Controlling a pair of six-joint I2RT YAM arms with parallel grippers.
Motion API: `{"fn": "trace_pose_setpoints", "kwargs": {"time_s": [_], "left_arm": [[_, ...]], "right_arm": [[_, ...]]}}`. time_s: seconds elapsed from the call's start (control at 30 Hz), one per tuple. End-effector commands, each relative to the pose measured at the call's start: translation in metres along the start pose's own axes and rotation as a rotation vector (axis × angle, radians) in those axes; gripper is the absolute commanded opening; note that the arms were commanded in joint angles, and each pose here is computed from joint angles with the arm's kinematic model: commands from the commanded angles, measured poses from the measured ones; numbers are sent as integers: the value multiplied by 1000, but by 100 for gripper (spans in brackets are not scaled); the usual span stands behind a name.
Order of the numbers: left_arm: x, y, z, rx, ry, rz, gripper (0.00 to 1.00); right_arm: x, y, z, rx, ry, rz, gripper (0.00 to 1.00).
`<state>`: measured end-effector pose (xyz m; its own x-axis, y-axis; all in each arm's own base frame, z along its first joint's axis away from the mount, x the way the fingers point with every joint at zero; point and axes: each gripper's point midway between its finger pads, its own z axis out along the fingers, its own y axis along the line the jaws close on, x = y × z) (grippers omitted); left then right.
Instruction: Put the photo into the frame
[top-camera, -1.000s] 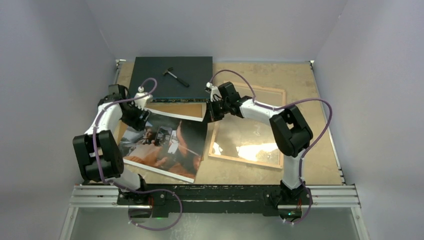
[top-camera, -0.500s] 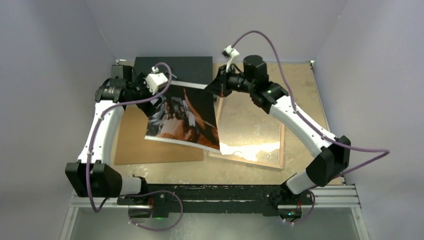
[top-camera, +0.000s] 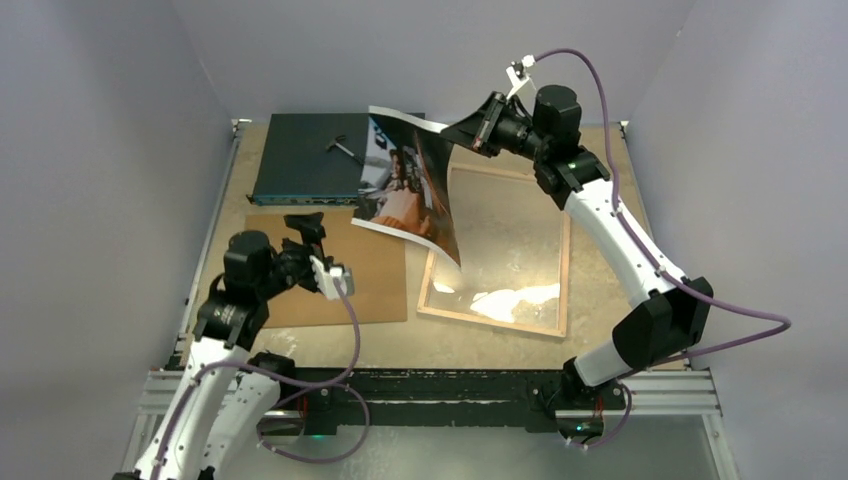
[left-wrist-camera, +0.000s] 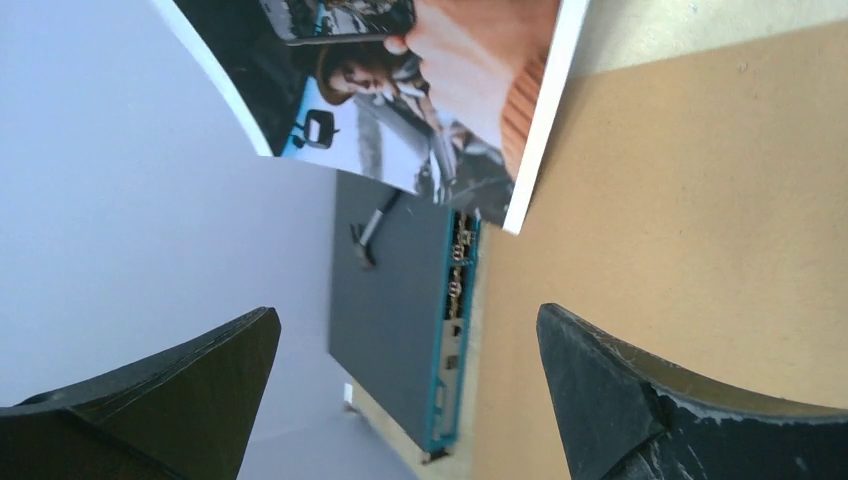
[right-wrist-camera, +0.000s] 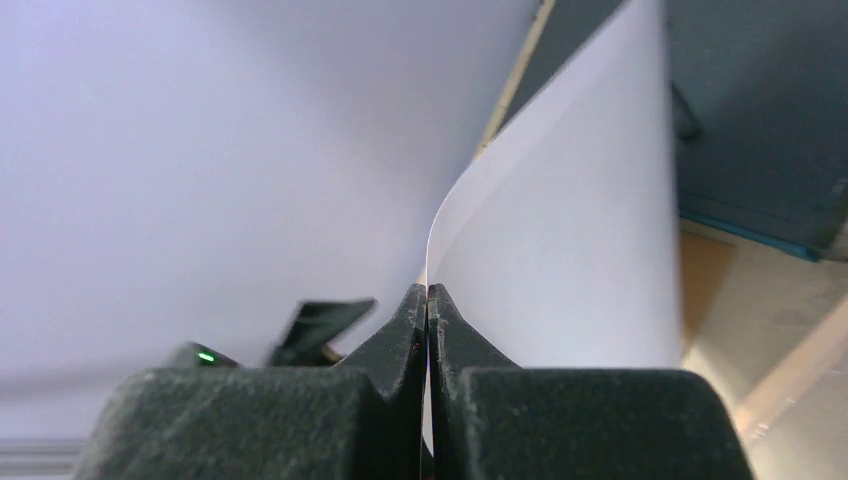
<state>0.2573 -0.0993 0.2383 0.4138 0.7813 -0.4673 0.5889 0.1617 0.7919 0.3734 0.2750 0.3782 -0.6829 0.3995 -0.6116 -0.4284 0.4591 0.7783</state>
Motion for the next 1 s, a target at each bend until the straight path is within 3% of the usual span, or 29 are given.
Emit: {"fn": "trace_pose_setpoints", "kwargs": {"time_s": [0.0,0.17,0.4,0.57,0.77,0.97], "left_arm": [[-18,-12,14,-89,-173,379,100],[-33,-9,21,-230,-289,403,100],[-57,13,25,-235,-388,75,99],[-86,12,21,-223,-500,-55,99],[-107,44,31,-287,-505,-308,100],[-121,28,42,-238,-520,-323,100]], "right_arm": [[-26,45,-11,-151,-70,145,0],[-39,79,-29,-275,-109,259,0],[-71,123,-52,-453,-234,328,0],[-90,142,-62,-499,-295,352,0],[-93,152,-65,-530,-328,382,0],[-91,154,-58,-544,-332,411,0]]}}
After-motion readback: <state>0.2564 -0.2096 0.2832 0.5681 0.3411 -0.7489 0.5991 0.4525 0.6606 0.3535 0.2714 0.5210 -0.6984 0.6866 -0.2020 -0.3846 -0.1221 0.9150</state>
